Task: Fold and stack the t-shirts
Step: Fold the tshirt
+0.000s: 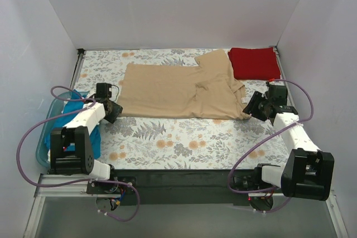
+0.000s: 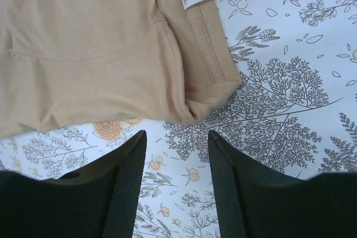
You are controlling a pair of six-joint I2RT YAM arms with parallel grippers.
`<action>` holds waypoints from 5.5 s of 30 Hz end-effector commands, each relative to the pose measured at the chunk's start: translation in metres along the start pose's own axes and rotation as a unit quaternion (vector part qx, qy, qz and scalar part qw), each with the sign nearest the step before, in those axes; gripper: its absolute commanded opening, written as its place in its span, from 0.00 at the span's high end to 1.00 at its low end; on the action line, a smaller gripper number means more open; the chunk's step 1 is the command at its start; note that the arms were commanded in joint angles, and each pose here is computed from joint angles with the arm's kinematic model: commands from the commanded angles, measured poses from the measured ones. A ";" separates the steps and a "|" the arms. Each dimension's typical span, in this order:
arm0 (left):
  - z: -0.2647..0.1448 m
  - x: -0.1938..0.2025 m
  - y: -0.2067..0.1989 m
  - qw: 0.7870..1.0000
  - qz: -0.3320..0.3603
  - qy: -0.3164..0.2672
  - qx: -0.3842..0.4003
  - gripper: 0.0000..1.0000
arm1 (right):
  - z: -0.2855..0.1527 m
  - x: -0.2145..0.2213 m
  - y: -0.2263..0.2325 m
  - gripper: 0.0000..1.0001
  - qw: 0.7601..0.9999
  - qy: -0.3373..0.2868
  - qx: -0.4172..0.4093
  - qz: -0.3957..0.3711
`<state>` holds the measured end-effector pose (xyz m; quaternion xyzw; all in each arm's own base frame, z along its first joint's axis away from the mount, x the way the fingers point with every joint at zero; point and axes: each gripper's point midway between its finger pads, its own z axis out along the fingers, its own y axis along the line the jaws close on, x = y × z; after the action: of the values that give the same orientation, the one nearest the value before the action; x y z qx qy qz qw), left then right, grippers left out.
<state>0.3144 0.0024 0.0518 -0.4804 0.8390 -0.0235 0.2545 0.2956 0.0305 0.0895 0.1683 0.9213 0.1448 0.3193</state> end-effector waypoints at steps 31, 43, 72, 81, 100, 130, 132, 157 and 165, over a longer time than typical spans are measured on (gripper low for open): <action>0.038 -0.005 0.011 0.999 -0.033 0.006 -0.041 0.85 | 0.037 0.019 -0.021 0.44 0.999 0.026 0.024 0.028; 0.039 -0.007 0.017 0.998 -0.020 0.005 -0.062 1.00 | 0.043 0.010 -0.021 0.92 0.999 0.019 0.028 0.032; -0.029 0.005 0.037 0.998 -0.049 0.010 -0.028 1.00 | -0.028 0.036 -0.055 0.99 0.984 0.043 0.082 0.153; -0.049 0.017 0.051 0.997 -0.070 0.013 -0.010 1.00 | -0.049 0.069 -0.061 0.98 0.976 0.071 0.097 0.181; -0.068 -0.076 -0.105 0.984 0.001 -0.055 0.169 0.64 | -0.019 -0.073 0.082 0.02 0.993 -0.042 -0.086 -0.064; 0.088 -0.085 -0.227 0.969 0.192 -0.156 -0.003 0.72 | 0.099 -0.155 0.132 0.05 0.977 -0.067 -0.078 -0.187; 0.092 -0.090 -0.218 0.966 0.190 -0.171 -0.030 0.72 | 0.102 -0.155 0.133 0.05 0.977 -0.065 -0.079 -0.187; 0.118 -0.088 -0.190 0.958 0.209 -0.169 -0.096 1.00 | 0.124 -0.145 0.131 0.06 0.979 -0.041 -0.084 -0.182; 0.117 -0.108 -0.170 0.959 0.195 -0.170 -0.114 1.00 | 0.145 -0.166 0.129 0.05 0.973 -0.056 -0.064 -0.216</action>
<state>0.5611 -0.0029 0.0246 -0.3160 0.8658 0.1793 0.3440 0.5107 0.1072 0.0963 -0.0270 0.9218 0.1405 0.3602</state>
